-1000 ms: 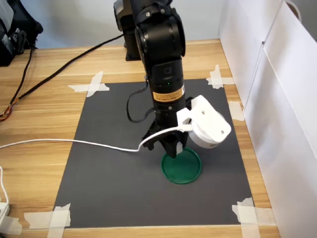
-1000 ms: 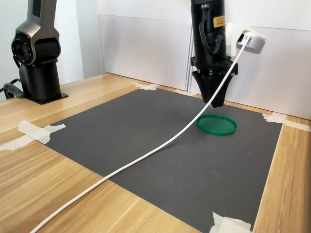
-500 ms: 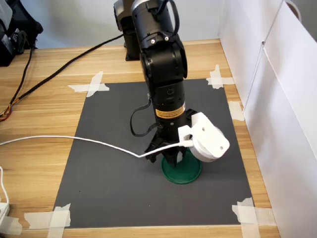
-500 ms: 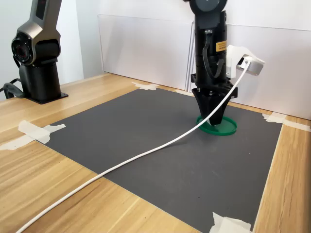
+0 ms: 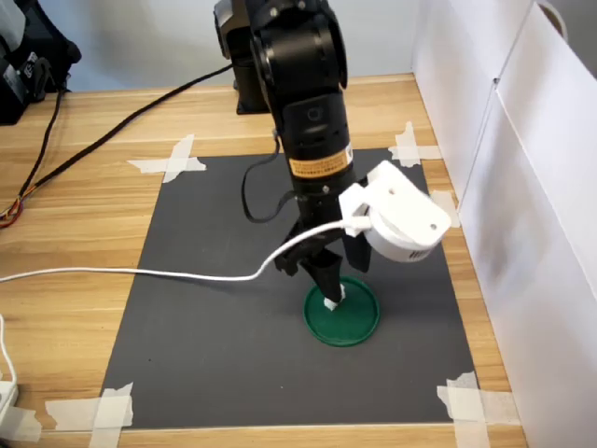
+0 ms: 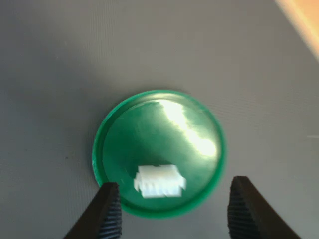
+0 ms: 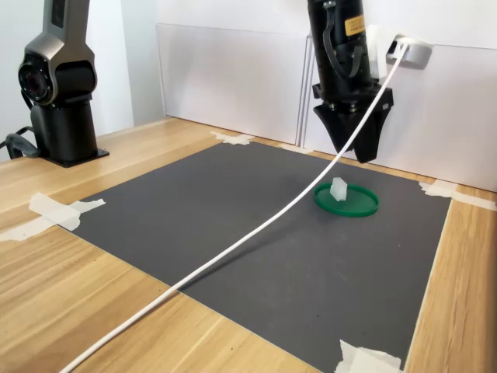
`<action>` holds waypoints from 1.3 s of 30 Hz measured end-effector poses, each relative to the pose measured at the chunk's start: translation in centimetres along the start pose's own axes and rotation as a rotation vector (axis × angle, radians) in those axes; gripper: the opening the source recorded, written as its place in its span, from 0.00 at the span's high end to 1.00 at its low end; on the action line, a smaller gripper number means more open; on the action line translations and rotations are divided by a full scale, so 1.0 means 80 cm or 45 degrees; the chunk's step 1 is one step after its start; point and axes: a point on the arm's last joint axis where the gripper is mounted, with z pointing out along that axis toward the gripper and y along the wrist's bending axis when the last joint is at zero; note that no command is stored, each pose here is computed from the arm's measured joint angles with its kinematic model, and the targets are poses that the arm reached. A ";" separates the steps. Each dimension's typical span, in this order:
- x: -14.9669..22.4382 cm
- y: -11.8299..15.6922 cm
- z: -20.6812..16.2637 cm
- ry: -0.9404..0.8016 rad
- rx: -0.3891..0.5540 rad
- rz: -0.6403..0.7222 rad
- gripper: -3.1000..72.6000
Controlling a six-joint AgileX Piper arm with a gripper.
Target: Grasp a white terminal and put it in the green lid.
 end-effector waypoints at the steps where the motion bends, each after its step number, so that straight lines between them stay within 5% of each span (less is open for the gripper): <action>1: -0.002 -0.002 -0.016 -0.036 0.019 0.024 0.27; 4: -0.002 -0.014 -0.068 -0.166 0.074 0.141 0.37; 11: 0.020 -0.026 -0.208 -0.487 0.292 0.299 0.88; 13: 0.038 -0.019 -0.239 -0.545 0.350 0.349 0.95; 25: 0.182 0.104 -0.293 -0.898 0.444 0.912 0.99; 39: 0.307 0.196 -0.210 -1.009 0.587 0.902 0.99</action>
